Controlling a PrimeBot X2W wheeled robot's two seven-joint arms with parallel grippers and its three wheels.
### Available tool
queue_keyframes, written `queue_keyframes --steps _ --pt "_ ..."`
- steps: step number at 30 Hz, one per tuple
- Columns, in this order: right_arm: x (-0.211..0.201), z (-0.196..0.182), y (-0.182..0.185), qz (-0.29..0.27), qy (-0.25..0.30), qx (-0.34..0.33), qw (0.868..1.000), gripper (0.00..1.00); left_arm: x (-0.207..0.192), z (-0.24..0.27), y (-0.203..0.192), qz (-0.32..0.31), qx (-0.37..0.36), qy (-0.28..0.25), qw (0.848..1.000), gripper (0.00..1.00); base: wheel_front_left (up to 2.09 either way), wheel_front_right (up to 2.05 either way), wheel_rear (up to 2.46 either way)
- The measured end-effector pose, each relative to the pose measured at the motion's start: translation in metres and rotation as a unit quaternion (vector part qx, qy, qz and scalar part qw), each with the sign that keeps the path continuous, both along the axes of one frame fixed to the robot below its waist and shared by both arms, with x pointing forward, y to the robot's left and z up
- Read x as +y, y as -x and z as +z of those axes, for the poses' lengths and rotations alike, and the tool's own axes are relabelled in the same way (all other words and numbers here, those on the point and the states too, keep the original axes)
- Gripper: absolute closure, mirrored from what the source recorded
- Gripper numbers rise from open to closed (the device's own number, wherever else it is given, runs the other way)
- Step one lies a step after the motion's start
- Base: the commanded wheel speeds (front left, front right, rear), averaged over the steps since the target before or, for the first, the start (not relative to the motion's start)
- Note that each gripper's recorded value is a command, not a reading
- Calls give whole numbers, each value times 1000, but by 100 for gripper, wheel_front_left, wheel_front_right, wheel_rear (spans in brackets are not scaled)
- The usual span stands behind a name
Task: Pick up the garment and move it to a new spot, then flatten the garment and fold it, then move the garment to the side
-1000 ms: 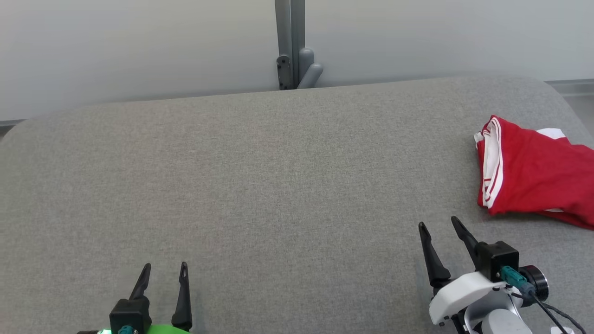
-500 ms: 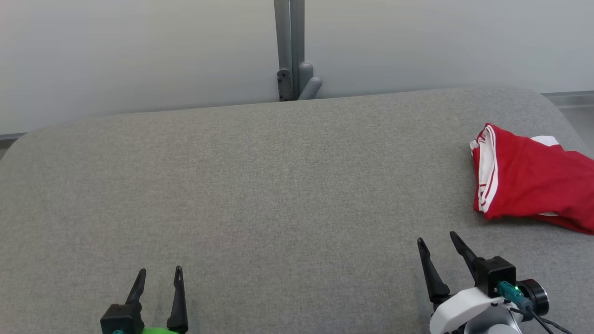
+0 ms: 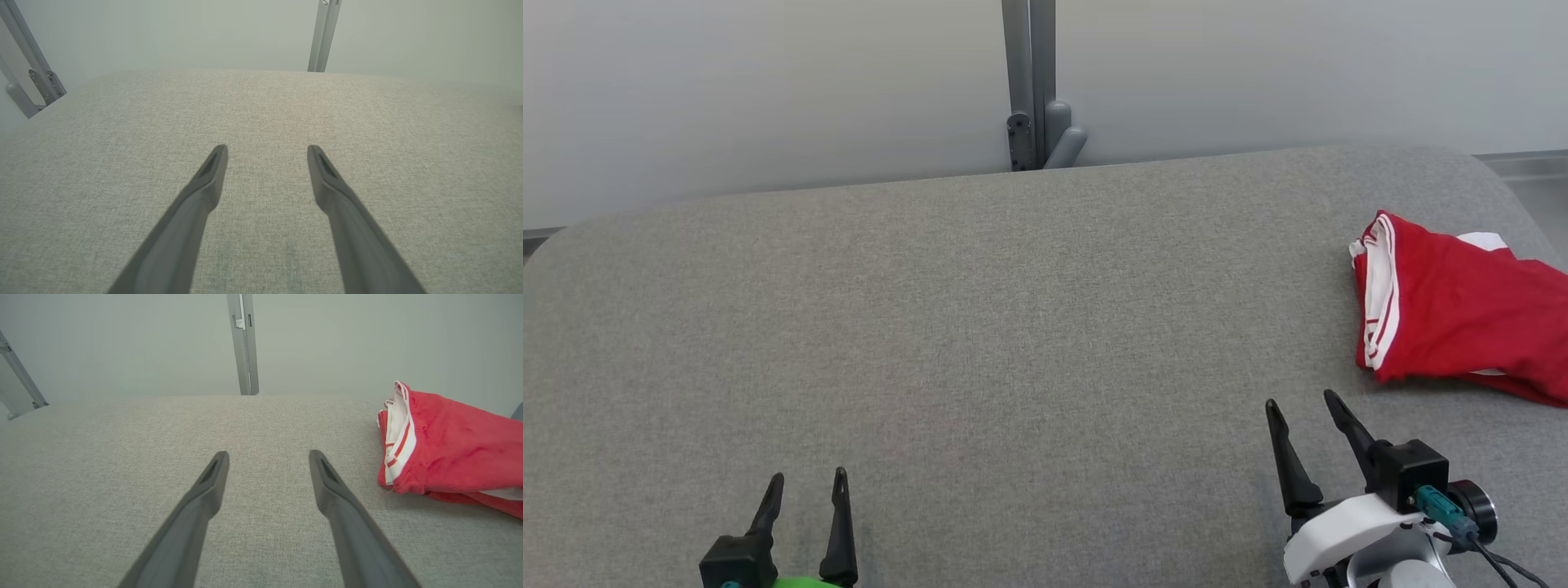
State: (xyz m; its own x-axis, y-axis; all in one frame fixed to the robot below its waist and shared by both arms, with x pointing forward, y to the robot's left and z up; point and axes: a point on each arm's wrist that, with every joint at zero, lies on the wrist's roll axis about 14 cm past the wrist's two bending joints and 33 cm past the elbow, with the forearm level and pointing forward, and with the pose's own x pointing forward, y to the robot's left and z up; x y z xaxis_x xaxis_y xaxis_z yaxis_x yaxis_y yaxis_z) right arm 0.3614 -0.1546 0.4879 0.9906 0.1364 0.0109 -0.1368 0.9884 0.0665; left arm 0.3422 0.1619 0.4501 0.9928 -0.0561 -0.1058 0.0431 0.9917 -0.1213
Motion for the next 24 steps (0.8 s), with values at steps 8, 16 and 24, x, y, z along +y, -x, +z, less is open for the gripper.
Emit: queue_keyframes --steps 8,16,24 --pt "-1 4 -1 -1 -3 -7 1000 0 -2 -1 0 -2 1 2 1000 0 0 0 0" --pt "-3 2 1 -5 -3 -3 1000 0 -6 -2 -3 -8 4 4 1000 0 0 0 0" --pt "-6 -2 3 -10 -3 4 1000 0 -14 -3 -5 -21 6 6 1000 0 0 0 0"
